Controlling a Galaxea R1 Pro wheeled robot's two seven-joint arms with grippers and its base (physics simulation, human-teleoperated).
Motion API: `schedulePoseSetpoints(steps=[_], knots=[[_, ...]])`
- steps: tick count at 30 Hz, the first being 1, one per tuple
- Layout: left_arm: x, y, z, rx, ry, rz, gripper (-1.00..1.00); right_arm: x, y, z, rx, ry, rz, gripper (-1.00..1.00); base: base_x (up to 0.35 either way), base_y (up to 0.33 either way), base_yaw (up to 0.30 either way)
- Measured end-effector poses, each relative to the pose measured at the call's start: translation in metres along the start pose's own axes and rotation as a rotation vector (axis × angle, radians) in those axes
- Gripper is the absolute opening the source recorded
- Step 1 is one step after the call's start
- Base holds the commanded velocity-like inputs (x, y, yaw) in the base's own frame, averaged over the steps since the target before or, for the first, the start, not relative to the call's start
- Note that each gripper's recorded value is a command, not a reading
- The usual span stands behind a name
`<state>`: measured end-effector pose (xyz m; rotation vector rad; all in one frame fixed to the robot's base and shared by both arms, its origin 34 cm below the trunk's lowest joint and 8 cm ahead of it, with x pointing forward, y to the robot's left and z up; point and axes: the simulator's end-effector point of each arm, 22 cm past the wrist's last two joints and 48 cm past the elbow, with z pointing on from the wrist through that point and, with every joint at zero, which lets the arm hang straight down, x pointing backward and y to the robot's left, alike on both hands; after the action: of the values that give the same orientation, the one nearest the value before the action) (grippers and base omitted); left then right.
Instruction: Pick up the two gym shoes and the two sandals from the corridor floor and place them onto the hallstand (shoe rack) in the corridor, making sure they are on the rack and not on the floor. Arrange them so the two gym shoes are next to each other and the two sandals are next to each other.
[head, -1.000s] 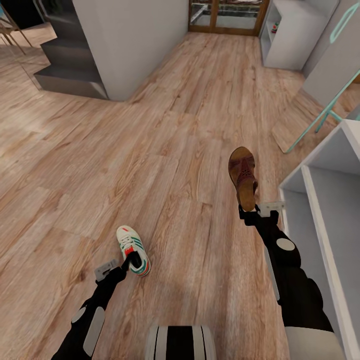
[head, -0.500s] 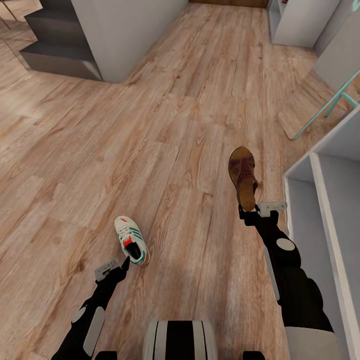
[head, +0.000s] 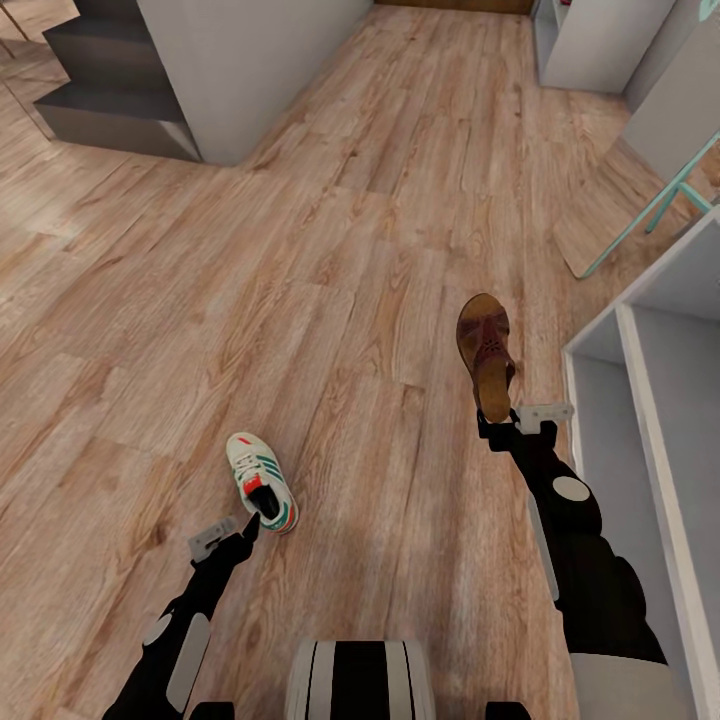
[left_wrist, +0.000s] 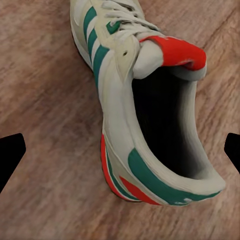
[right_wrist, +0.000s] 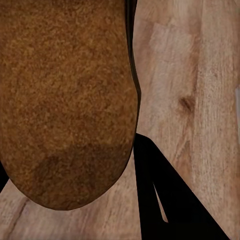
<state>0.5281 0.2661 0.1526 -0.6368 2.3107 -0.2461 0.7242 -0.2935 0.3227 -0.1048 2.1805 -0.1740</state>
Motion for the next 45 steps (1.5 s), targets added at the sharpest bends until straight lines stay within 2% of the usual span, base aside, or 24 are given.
schedulePoseSetpoints(steps=[39,41,45], knots=[[-0.0006,0.0012,-0.0001,-0.002,-0.001,0.000,1.00,-0.0008,-0.0004,0.0000,0.001,-0.003,0.000,-1.00,0.054,-0.020,0.000],[-0.0003,0.0052,-0.0008,-0.005,0.005,0.016,1.00,-0.0040,0.0044,0.0007,-0.008,-0.007,-0.001,-1.00,0.000,0.000,0.000],[-0.0021,0.0042,-0.0006,-0.003,0.002,0.019,1.00,-0.0044,0.0050,0.0009,-0.009,-0.008,-0.002,-1.00,0.000,0.000,0.000]])
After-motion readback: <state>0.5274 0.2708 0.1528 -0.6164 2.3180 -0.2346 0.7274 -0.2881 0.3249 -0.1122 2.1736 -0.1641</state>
